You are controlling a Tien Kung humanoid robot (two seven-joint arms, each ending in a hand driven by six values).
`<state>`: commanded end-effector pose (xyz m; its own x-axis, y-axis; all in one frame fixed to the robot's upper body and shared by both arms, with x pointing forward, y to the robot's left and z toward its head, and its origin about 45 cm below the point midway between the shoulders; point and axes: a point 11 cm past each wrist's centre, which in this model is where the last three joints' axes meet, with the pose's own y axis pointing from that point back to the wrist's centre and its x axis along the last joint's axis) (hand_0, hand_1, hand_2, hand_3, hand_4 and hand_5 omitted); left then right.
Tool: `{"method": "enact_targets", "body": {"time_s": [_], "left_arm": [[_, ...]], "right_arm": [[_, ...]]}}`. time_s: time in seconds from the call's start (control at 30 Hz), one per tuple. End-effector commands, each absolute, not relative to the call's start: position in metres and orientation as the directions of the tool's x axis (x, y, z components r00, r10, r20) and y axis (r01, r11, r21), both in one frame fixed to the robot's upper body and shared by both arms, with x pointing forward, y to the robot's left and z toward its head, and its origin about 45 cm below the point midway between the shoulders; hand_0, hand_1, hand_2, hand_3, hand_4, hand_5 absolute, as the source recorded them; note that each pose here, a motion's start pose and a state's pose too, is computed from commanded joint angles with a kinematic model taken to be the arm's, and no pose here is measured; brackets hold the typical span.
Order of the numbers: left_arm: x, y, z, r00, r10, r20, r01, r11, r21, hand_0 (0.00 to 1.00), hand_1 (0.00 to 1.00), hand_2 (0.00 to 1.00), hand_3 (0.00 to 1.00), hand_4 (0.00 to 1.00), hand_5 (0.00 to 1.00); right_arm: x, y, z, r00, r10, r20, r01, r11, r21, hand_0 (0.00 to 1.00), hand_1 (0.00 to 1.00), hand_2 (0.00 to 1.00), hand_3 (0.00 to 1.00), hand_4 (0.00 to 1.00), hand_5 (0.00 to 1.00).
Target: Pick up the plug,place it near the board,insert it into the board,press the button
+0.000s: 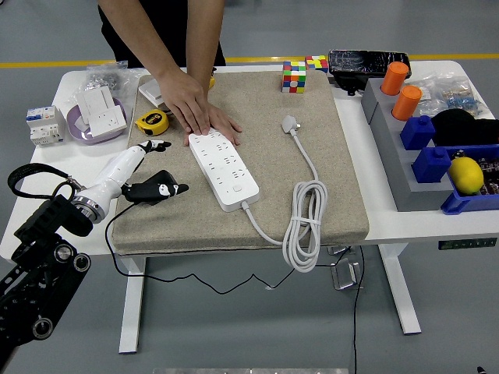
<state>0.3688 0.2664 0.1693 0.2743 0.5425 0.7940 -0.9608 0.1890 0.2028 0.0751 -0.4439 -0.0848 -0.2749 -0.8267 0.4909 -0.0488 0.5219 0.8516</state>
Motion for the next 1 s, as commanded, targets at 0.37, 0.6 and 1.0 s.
{"method": "enact_targets", "body": {"time_s": [0.37,0.6,1.0], "left_arm": [[0.375,0.273,0.146,0.262,0.495,0.828,-0.965,0.152,0.214,0.855,0.9,0.87,0.885,0.998,0.494],[0.38,0.275,0.14,0.248,0.47,0.847,-0.969,0.134,0.209,0.836,0.873,0.856,0.883,0.998,0.492],[0.382,0.28,0.13,0.24,0.415,0.878,-0.971,0.116,0.211,0.784,0.821,0.792,0.818,0.998,0.423]], "right_arm": [[0.074,-0.445,-0.085,-0.274,-0.826,0.493,-0.048,0.523,0.851,0.937,0.84,0.781,0.795,0.998,0.998],[0.078,-0.444,-0.084,-0.279,-0.826,0.49,-0.053,0.522,0.851,0.937,0.84,0.781,0.795,0.998,0.998],[0.08,-0.445,-0.084,-0.283,-0.826,0.488,-0.057,0.522,0.851,0.937,0.84,0.781,0.795,0.998,0.998]]}}
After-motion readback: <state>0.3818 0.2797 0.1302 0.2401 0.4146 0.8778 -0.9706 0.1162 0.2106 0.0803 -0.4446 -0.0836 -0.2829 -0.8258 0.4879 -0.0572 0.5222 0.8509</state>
